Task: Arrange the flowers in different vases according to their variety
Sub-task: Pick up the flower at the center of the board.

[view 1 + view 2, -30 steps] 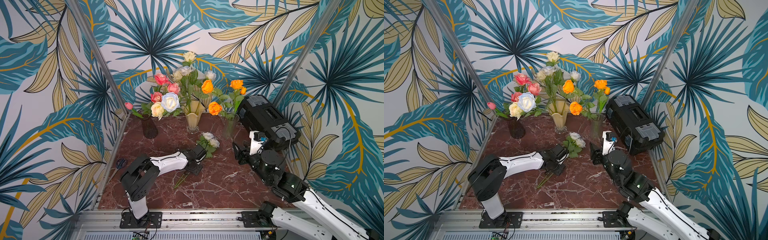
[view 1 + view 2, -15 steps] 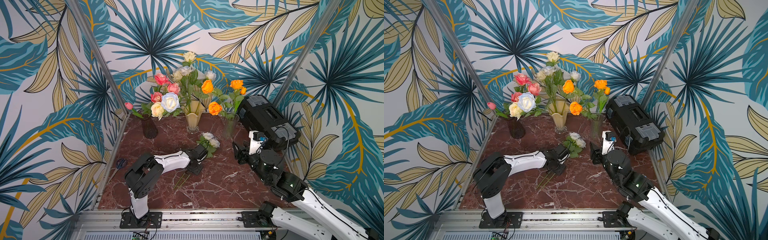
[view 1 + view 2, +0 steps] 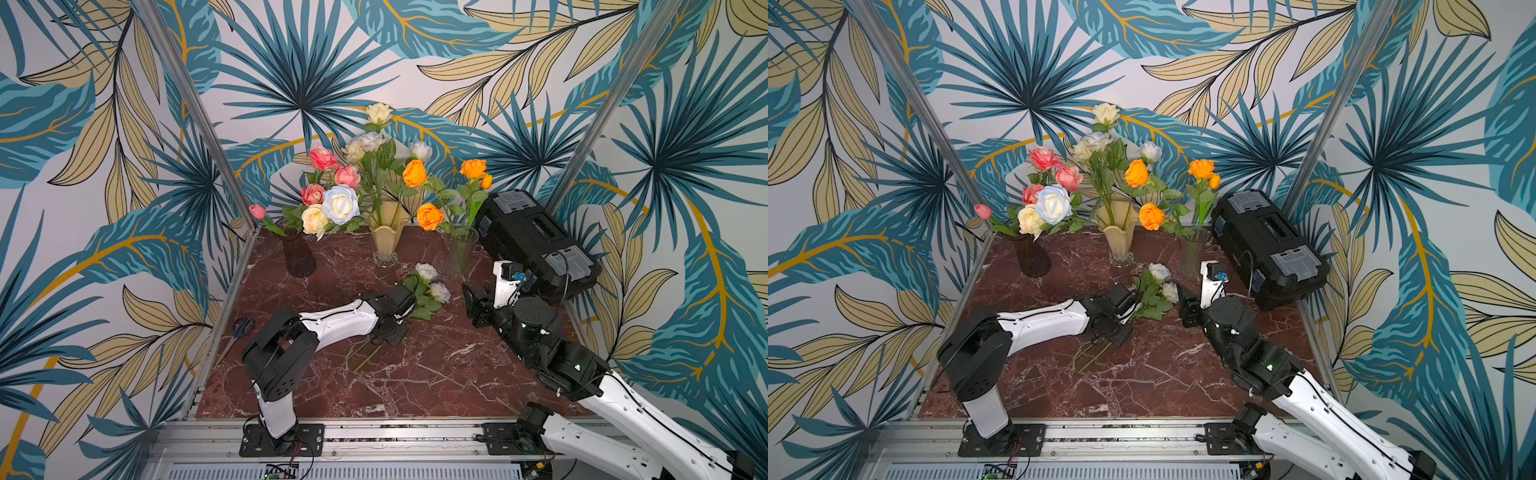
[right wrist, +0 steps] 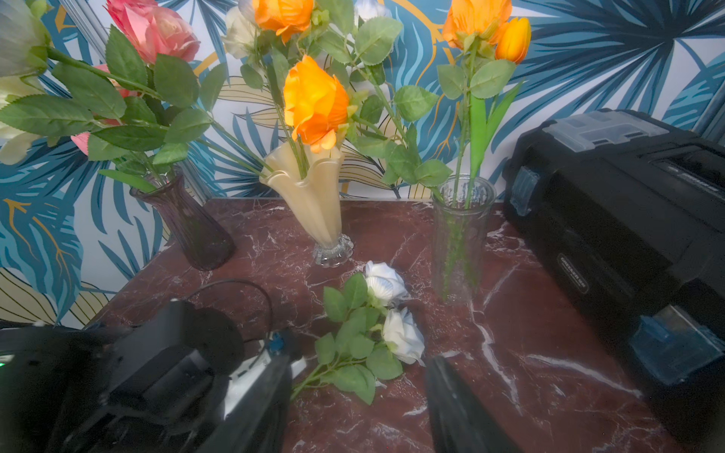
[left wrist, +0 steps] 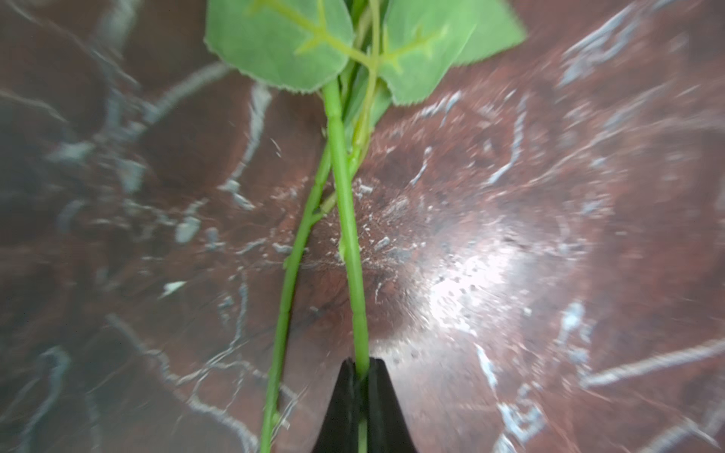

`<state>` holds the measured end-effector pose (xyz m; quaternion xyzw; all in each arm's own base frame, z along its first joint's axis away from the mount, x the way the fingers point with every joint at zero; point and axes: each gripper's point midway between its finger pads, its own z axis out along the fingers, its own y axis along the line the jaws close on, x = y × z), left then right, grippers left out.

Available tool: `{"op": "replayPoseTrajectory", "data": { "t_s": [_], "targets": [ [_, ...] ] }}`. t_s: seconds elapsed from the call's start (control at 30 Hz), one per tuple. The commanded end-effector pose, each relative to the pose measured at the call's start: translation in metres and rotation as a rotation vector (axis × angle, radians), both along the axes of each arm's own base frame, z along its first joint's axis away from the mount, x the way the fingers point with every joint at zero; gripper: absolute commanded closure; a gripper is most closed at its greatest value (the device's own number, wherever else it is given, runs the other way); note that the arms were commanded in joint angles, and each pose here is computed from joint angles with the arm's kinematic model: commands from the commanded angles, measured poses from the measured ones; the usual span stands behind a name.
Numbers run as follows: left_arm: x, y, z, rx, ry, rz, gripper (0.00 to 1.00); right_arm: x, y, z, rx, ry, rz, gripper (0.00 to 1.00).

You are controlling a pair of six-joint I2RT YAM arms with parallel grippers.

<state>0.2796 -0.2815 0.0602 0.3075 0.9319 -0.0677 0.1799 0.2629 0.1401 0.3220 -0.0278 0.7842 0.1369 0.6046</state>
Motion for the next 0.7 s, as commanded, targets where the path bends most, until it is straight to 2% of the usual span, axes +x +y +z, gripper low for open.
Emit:
{"op": "replayPoseTrajectory", "data": {
  "t_s": [0.0,0.2,0.3,0.47,0.67],
  "targets": [
    [0.005,-0.004,0.045,-0.072,-0.092,-0.013,1.0,0.002,0.001,-0.001,0.021,0.001,-0.007,0.41],
    [0.0,-0.006,0.088,-0.198,-0.168,-0.01,1.0,0.004,0.012,-0.011,0.047,0.026,0.025,0.41],
    [-0.006,-0.01,0.122,-0.33,-0.241,-0.033,1.0,0.005,0.03,-0.019,0.083,0.056,0.091,0.41],
    [-0.024,-0.019,0.179,-0.542,-0.34,-0.126,1.0,0.009,0.071,-0.027,0.203,0.107,0.231,0.4],
    [-0.038,-0.021,0.228,-0.701,-0.406,-0.163,1.0,0.011,0.109,-0.025,0.359,0.126,0.36,0.37]
  ]
}}
